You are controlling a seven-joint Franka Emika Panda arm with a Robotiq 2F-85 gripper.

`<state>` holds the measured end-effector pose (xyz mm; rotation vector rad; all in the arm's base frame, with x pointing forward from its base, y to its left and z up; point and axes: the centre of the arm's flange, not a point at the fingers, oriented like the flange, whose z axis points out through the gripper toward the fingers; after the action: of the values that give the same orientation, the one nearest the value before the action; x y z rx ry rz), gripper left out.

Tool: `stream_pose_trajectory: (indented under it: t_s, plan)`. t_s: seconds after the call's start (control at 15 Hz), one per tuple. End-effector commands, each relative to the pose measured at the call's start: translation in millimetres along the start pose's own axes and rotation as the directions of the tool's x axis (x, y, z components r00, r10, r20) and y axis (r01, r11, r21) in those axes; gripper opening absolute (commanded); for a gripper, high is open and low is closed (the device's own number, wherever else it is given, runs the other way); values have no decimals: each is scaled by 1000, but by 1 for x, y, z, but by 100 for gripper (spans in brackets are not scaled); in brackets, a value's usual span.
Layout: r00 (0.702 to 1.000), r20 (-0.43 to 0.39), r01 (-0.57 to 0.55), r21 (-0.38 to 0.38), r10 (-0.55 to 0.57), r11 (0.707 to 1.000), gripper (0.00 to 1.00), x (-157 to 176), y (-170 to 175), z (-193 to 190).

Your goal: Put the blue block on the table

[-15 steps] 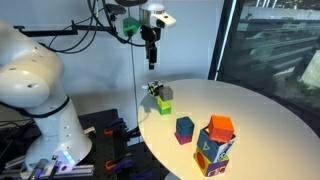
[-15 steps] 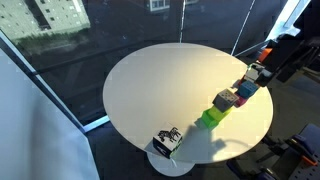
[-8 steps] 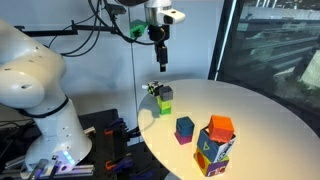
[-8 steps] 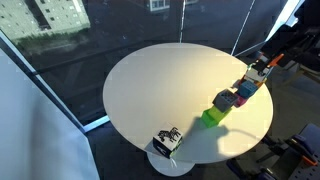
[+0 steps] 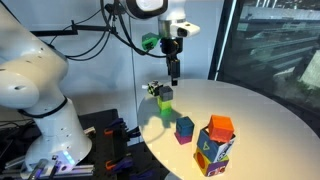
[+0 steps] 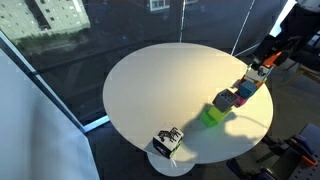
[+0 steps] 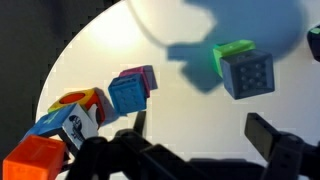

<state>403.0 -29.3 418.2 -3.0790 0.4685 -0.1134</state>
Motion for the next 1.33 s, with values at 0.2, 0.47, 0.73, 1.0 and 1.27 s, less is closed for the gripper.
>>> stream_pose_trajectory:
  t_s: [0.2,0.47,0.73,1.0,1.27]
  plan:
    - [998,25,63,-31,-62,998,100,37,22,33]
    - [993,-15,120,-21,-120,993,100,50,39,50]
    - [984,-34,175,-11,-175,985,100,59,53,60]
    - [986,-20,165,-16,-165,986,100,51,55,65]
    - [985,-20,169,-16,-170,985,100,53,57,66]
